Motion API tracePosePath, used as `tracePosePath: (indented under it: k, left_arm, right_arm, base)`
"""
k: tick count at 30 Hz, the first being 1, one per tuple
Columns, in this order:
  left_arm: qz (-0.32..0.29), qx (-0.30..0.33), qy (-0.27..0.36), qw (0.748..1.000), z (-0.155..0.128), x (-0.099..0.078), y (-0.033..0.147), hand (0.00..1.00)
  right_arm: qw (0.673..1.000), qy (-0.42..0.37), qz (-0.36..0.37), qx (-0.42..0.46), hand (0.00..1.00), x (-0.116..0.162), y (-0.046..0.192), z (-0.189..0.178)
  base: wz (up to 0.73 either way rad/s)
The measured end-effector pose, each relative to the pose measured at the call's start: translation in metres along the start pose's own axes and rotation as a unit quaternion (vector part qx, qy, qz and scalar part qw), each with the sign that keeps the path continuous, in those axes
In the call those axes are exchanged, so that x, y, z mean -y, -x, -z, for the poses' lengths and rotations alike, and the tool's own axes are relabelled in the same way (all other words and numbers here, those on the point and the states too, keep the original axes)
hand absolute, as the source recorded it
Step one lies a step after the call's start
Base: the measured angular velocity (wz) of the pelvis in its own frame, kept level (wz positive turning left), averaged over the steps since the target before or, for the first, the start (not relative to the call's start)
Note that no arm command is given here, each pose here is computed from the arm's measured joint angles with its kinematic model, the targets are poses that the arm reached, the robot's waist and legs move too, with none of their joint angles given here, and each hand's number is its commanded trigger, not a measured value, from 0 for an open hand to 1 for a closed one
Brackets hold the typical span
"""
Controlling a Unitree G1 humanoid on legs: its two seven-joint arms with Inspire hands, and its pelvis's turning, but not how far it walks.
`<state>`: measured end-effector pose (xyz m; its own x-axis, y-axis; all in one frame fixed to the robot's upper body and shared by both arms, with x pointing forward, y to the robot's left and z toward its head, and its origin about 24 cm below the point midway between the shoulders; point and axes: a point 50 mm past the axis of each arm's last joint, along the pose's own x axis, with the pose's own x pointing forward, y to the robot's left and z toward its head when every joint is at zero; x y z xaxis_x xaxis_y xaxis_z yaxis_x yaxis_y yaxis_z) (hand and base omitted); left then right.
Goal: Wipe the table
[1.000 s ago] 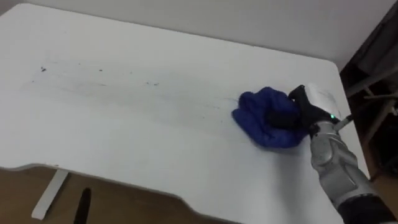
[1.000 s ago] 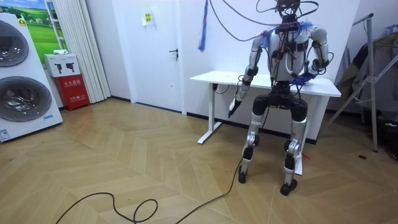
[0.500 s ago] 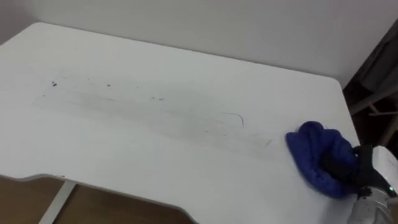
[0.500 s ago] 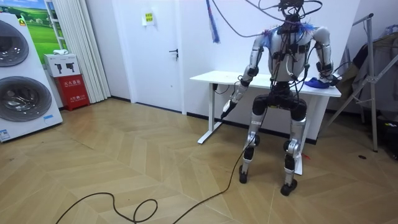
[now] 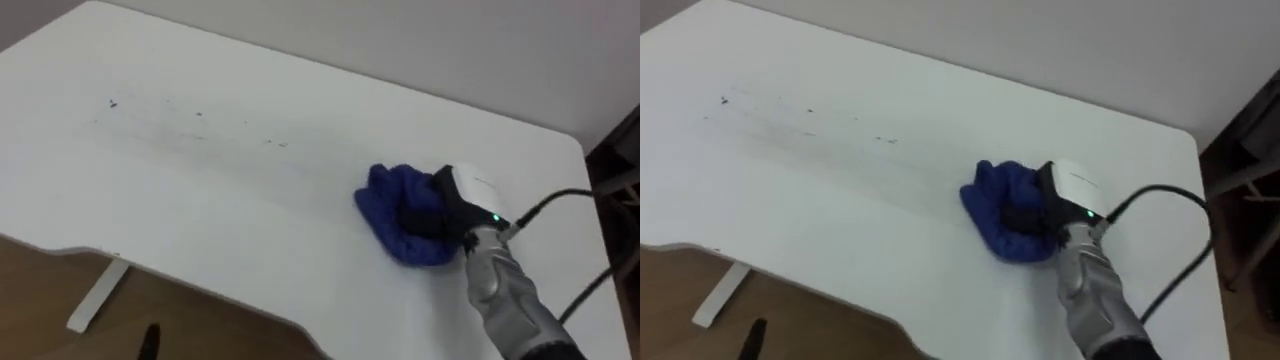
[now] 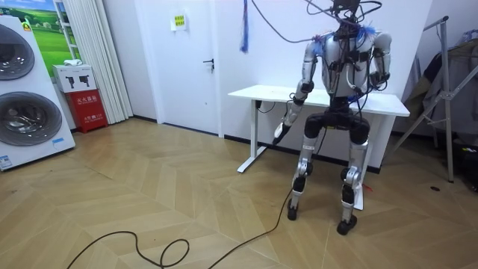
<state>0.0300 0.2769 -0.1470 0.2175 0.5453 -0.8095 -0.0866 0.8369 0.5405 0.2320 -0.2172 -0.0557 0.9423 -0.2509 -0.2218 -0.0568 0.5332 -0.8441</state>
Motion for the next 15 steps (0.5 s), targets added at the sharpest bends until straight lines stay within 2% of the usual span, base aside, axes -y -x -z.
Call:
tracePosePath:
  k: [2,4,7,9,12,15]
  left_arm:
    - [-0.034,-0.042,-0.005,0.999,0.036,-0.022,0.004,0.0]
    - [-0.047,-0.062,-0.006,0.997,0.051,-0.03,0.007,0.0]
    - [-0.046,-0.05,-0.011,0.998,0.049,-0.03,0.007,0.0]
    - [-0.041,-0.025,-0.012,0.999,0.038,-0.026,0.007,0.0]
    - [-0.015,0.0,-0.024,1.0,0.021,-0.006,0.006,0.0]
    - [0.008,0.022,-0.036,0.999,-0.002,0.01,0.005,0.0]
  right_arm:
    - [0.995,-0.047,0.049,-0.072,1.0,0.008,0.023,0.044]
    - [0.988,-0.053,0.073,-0.121,1.0,0.016,0.038,0.074]
    - [0.985,-0.049,0.075,-0.147,1.0,0.022,0.036,0.09]
    - [0.986,-0.051,0.066,-0.146,1.0,0.022,0.027,0.085]
    - [0.988,-0.04,0.047,-0.141,1.0,0.023,0.008,0.071]
    - [0.993,-0.027,0.013,-0.117,1.0,0.02,-0.023,0.027]
  base:
    - [0.34]
    - [0.4]
    - [0.2]
    - [-0.02]
    - [-0.1]
    - [-0.64]
